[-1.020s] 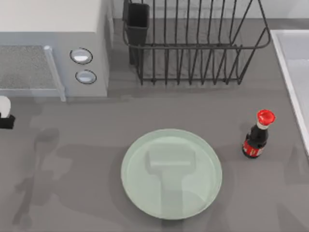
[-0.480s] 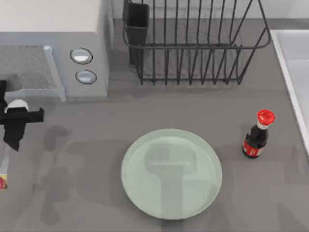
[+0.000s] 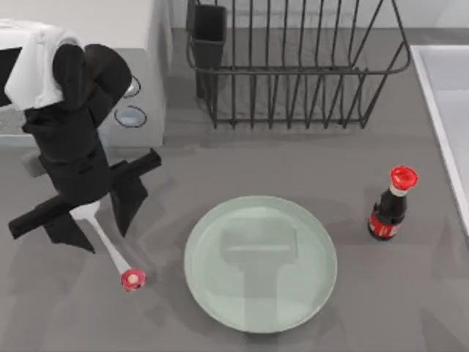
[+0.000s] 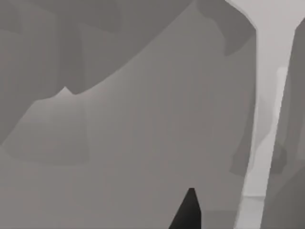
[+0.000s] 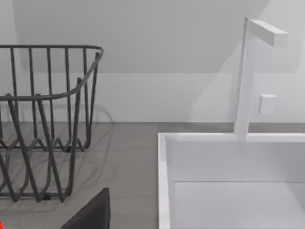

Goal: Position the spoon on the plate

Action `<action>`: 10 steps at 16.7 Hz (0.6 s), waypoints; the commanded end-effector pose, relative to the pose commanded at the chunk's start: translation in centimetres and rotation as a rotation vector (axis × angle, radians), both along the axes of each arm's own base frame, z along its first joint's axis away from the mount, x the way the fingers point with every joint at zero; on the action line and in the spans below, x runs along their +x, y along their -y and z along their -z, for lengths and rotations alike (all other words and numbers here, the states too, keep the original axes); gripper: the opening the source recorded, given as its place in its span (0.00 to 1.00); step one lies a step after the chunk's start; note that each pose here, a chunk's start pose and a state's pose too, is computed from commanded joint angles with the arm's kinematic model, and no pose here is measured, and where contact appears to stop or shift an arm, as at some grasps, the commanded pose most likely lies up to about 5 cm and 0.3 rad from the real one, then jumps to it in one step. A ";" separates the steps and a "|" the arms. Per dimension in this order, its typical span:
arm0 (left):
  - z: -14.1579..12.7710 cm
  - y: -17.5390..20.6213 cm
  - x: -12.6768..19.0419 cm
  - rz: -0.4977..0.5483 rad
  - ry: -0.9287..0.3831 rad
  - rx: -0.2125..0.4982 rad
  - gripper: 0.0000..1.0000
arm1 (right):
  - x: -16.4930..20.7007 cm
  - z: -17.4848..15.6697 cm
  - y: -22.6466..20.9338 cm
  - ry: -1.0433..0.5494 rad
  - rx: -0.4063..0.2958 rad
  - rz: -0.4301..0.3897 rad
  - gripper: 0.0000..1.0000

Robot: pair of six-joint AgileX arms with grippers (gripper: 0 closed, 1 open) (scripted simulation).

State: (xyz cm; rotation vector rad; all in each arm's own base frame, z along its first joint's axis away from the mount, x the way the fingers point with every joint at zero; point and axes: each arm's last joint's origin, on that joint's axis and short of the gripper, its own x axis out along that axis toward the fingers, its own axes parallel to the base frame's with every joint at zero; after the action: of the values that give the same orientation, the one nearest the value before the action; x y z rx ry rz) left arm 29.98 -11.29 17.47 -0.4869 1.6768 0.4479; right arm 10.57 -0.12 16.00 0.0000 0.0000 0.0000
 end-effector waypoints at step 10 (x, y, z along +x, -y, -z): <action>1.3 13.6 -1.7 -0.736 -0.036 0.229 0.00 | 0.0 0.0 0.0 0.000 0.000 0.000 1.00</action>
State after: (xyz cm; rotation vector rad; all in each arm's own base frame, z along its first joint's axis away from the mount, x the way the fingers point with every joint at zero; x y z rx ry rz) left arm 28.25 -24.91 16.19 -0.9253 1.4142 1.1736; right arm 10.57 -0.12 16.00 0.0000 0.0000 0.0000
